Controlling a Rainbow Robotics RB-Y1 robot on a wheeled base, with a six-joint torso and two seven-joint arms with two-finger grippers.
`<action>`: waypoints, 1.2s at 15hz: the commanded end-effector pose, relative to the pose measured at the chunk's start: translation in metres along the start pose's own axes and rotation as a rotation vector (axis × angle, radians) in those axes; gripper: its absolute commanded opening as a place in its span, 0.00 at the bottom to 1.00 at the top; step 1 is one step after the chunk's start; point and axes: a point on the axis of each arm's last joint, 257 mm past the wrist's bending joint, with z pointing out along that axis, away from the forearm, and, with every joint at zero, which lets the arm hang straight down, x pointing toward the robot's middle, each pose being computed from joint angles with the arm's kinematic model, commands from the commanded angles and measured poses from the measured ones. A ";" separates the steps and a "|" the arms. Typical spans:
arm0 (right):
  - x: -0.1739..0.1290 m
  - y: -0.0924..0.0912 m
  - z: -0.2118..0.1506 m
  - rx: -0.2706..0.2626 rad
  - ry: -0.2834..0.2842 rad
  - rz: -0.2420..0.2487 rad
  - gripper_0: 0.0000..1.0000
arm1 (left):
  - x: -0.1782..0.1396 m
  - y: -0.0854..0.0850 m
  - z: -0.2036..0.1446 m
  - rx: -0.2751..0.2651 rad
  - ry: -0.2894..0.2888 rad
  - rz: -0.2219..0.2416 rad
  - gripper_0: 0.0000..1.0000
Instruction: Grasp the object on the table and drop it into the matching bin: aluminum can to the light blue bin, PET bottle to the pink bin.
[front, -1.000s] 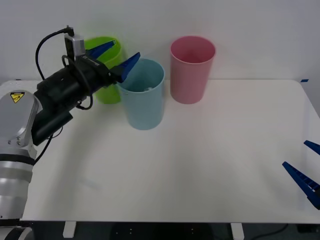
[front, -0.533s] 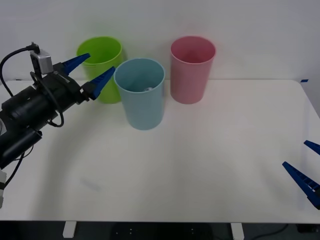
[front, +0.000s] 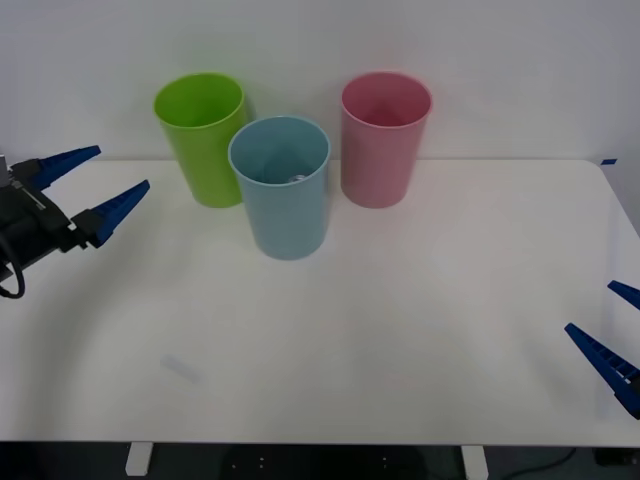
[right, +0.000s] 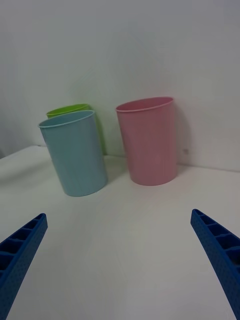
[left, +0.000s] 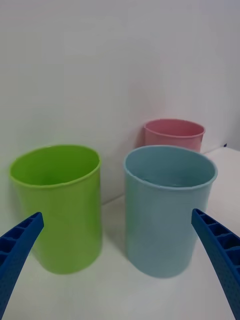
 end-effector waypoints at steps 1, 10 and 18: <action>0.000 0.000 0.000 0.000 0.000 0.000 1.00 | 0.010 0.009 -0.038 -0.001 0.065 0.022 1.00; 0.000 0.000 0.000 0.000 0.000 0.000 1.00 | 0.040 -0.002 -0.138 -0.098 0.196 0.023 1.00; 0.000 0.000 0.000 0.000 0.000 0.000 1.00 | 0.051 -0.009 -0.165 -0.123 0.200 -0.044 1.00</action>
